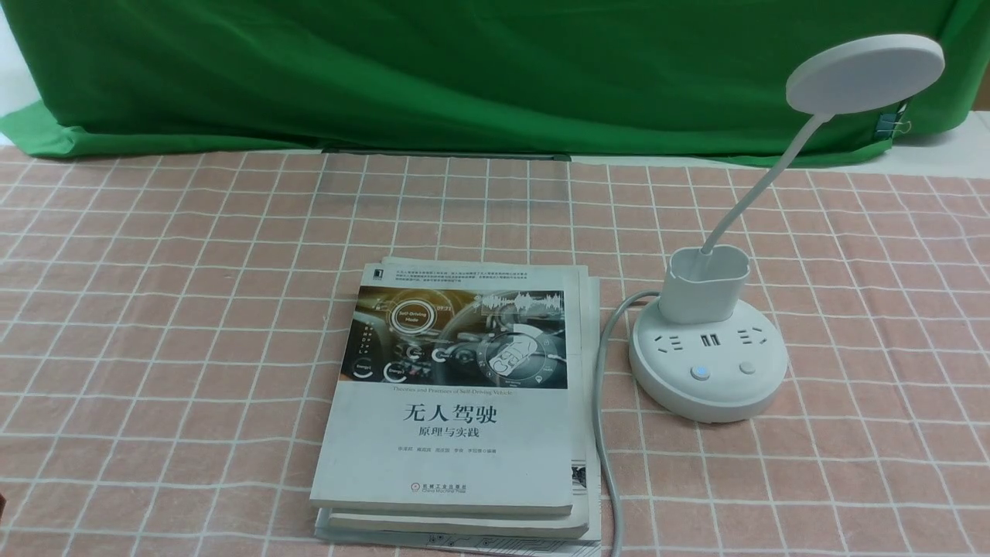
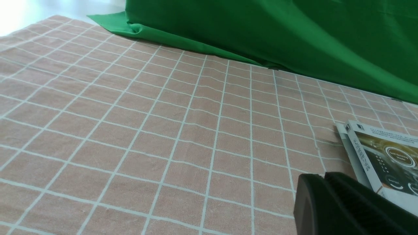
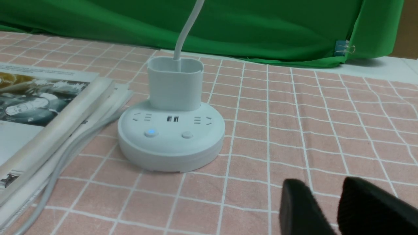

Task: Turn on the table lamp on the pink coffee tablecloth with your hand.
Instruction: 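Press the button on the base of the white desk lamp with the right gripper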

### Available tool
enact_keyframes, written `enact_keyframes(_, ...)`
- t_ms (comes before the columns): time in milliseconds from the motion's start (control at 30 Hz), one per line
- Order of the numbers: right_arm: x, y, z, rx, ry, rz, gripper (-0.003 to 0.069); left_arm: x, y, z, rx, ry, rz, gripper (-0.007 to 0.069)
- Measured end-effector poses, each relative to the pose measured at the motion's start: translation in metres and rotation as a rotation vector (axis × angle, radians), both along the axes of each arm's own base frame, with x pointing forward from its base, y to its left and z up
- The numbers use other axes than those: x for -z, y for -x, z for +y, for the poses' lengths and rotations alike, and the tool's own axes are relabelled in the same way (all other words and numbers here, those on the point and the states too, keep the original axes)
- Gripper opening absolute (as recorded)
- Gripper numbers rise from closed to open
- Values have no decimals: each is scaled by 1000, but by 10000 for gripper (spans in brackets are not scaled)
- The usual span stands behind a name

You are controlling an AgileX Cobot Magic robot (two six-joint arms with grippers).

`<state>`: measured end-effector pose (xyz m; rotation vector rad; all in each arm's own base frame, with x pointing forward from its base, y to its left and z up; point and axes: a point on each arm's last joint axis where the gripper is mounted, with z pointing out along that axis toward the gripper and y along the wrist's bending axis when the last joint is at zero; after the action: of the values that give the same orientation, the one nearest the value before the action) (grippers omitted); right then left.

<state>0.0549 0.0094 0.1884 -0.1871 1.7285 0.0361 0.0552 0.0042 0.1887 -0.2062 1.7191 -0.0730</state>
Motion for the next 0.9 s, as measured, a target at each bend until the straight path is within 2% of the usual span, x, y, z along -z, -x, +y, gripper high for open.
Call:
enact_keyframes(233, -1, 0, 0, 3, -1, -14, 242, 0, 0, 0, 0, 0, 0, 19)
enact_keyframes(333, -4, -1, -1, 17, -66, -41, 242, 0, 0, 0, 0, 0, 0, 19)
enact_keyframes(433, -12, -1, -2, 58, -352, -95, 242, 0, 0, 0, 0, 0, 0, 19)
enact_keyframes(600, -24, -1, -6, 87, -646, -189, 236, 0, 0, 0, 0, 0, 0, 19)
enact_keyframes(767, -24, -1, -6, 89, -693, -185, 213, 0, 0, 0, 0, 0, 0, 19)
enact_keyframes(900, -39, -6, 3, 45, -587, 11, 109, 0, 0, 0, 0, 0, 0, 19)
